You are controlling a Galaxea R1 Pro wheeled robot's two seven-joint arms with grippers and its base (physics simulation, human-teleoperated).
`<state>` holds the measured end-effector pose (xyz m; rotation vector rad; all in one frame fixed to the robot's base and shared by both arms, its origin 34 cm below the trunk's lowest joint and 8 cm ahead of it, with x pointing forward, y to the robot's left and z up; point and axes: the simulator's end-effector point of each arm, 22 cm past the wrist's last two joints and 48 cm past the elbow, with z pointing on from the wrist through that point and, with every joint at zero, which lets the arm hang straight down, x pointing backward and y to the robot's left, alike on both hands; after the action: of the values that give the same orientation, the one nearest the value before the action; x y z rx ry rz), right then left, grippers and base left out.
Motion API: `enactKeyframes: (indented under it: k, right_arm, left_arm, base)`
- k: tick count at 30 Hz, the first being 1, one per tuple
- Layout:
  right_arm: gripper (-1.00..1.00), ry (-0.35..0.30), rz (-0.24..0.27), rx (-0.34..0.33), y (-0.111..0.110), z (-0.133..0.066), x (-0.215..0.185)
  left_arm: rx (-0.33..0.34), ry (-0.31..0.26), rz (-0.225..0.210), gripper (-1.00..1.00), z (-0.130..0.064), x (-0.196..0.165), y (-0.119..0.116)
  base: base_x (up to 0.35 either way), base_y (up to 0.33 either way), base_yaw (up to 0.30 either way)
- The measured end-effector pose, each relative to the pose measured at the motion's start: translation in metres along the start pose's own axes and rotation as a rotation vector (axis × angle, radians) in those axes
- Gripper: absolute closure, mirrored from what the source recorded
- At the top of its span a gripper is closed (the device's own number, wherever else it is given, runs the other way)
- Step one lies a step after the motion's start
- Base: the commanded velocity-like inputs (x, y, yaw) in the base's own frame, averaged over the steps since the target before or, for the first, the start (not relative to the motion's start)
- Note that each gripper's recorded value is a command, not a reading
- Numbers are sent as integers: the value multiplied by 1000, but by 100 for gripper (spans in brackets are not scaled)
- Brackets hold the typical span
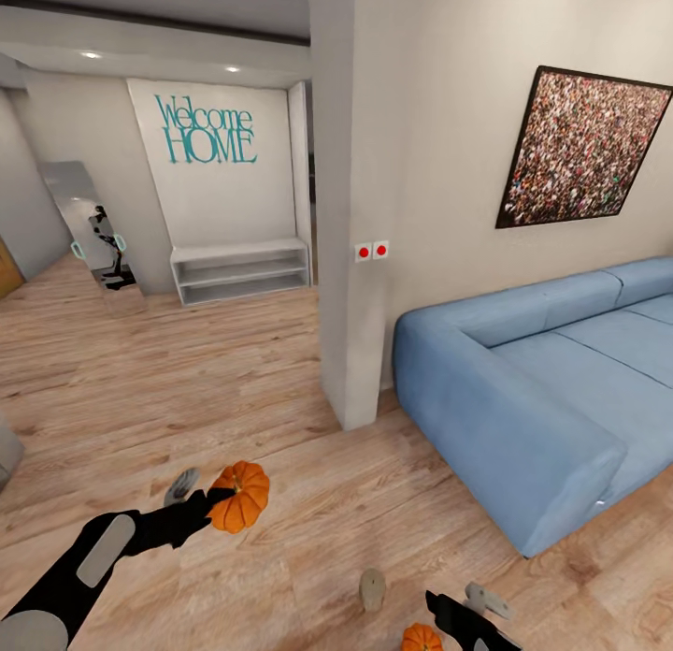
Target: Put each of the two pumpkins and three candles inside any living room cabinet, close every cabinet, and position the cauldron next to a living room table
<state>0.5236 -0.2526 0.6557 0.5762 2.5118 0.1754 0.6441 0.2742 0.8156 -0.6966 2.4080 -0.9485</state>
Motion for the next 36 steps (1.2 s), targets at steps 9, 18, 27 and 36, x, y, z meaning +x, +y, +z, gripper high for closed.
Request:
enactKeyframes:
  k: [9,18,27,36]
  right_arm:
    - [-100,-17,-15,-1,-1,9,-2]
    - [-100,-21,1,-3,-2,19,-1]
    - [-100,-23,2,3,-5,28,2]
    - [-100,-15,41,136,-39,37,10]
  left_arm:
    - [150,50,-14,100,-17,-6,-13]
    - [161,50,-12,100,-13,-8,-7]
    - [173,109,-39,100,-6,5,-3]
    - [293,117,-42,100,-5,7,-21]
  base:
    - [0,0,0]
    - [0,0,0]
    - [0,0,0]
    - [0,0,0]
